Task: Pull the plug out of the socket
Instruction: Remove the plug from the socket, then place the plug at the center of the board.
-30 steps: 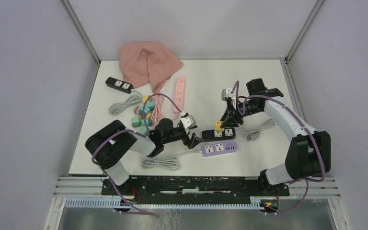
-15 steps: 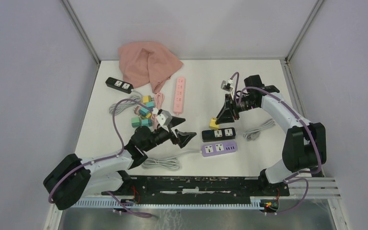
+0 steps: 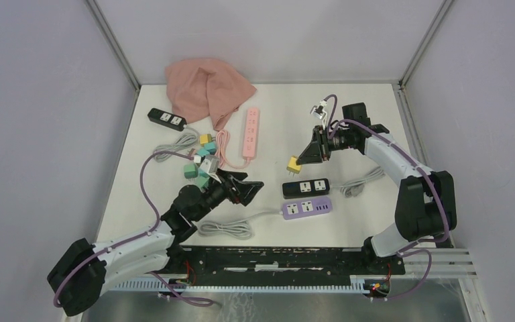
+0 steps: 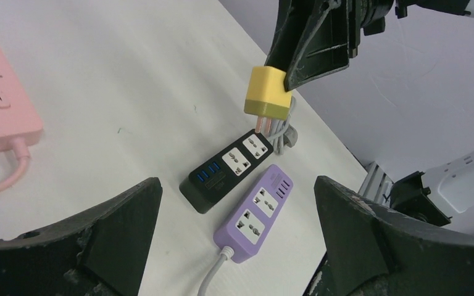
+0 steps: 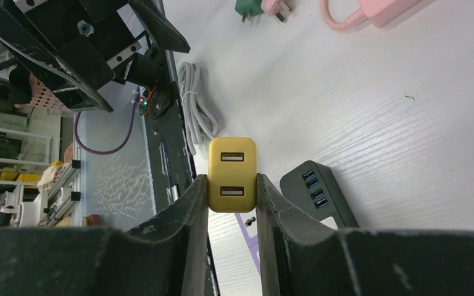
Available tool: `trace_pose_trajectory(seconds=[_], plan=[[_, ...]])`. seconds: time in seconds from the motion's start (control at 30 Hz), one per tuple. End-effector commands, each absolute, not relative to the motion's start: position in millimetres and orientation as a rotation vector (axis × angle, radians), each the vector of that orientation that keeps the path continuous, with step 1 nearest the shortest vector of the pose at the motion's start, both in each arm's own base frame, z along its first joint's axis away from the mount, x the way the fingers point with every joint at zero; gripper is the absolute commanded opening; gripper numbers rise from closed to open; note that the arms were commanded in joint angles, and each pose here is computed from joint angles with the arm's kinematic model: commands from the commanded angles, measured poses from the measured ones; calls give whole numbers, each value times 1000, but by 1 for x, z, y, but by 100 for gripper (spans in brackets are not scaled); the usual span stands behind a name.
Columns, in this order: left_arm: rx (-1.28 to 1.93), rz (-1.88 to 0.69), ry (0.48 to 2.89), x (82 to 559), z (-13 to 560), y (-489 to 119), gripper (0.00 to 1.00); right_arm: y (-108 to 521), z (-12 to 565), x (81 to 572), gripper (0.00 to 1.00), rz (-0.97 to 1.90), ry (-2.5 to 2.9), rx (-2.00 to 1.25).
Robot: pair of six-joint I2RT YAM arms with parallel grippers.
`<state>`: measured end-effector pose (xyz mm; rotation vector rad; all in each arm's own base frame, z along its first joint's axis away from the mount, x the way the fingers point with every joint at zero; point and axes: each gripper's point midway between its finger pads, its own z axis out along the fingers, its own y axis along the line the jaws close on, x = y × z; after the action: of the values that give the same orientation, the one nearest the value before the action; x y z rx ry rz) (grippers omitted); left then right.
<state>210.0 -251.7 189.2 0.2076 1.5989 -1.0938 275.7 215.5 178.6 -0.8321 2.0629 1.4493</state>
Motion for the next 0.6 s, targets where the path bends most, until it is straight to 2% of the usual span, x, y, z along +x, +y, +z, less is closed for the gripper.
trace_pose_trajectory(seconds=[0.0, 0.13, 0.33, 0.57], plan=[[99, -1169, 1641, 215, 202, -259, 99, 220, 193, 282, 2, 1474, 2029, -780], [26, -1161, 1721, 224, 195, -263, 95, 221, 189, 289, 3, 1477, 2086, -688], [-53, -1061, 1866, 239, 186, -271, 94, 221, 184, 293, 3, 1484, 2136, -628], [85, -814, 1951, 236, 179, -299, 95, 223, 176, 296, 5, 1492, 2196, -561]])
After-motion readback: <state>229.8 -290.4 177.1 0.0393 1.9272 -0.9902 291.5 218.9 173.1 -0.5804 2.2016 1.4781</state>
